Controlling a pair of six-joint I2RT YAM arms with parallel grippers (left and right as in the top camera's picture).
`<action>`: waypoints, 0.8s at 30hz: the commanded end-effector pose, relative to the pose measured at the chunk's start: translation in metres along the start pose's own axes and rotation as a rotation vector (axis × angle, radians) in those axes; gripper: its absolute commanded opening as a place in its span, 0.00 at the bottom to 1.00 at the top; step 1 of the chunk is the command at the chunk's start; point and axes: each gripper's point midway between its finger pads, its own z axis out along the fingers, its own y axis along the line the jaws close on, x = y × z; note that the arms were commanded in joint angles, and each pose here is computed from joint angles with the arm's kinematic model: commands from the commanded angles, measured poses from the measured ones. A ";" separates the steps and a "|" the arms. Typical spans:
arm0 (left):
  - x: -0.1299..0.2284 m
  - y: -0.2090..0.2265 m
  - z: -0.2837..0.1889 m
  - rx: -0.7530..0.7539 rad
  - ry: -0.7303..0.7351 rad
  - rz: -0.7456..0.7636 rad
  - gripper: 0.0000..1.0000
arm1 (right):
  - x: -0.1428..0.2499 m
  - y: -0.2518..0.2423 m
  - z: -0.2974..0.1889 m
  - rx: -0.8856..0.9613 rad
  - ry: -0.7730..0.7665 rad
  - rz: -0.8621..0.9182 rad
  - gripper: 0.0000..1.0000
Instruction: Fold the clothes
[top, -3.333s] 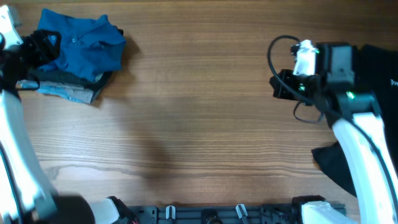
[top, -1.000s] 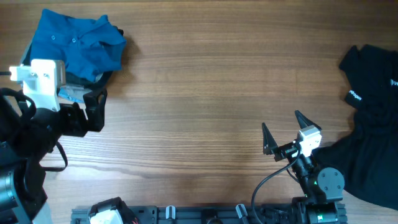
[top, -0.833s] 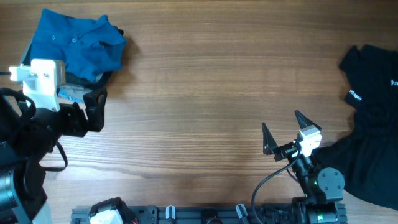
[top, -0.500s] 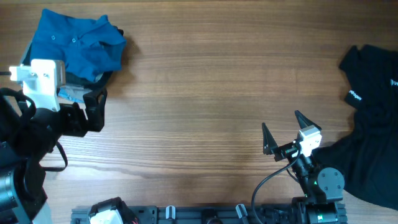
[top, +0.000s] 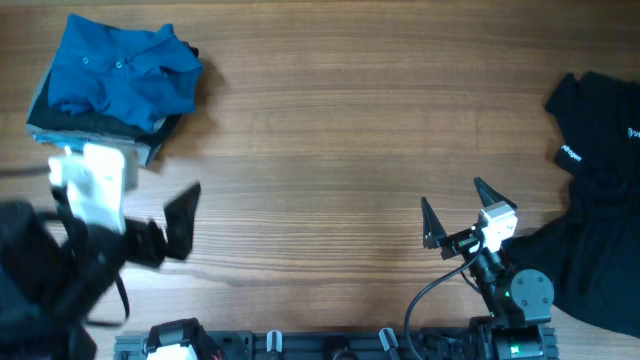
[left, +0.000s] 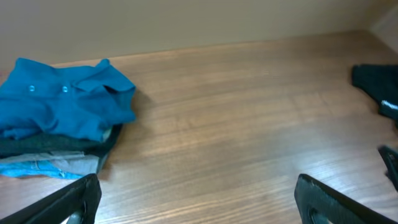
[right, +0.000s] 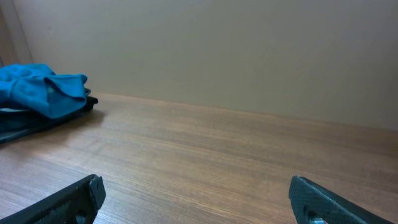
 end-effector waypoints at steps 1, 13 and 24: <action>0.014 -0.005 0.016 0.017 -0.106 0.095 1.00 | -0.003 0.000 -0.001 -0.001 -0.013 0.013 1.00; 0.095 -0.002 0.052 -0.006 -0.452 0.073 1.00 | -0.003 0.000 -0.001 -0.001 -0.013 0.014 1.00; 0.140 0.008 0.119 0.014 -0.490 0.096 1.00 | -0.003 0.000 -0.001 -0.001 -0.013 0.013 1.00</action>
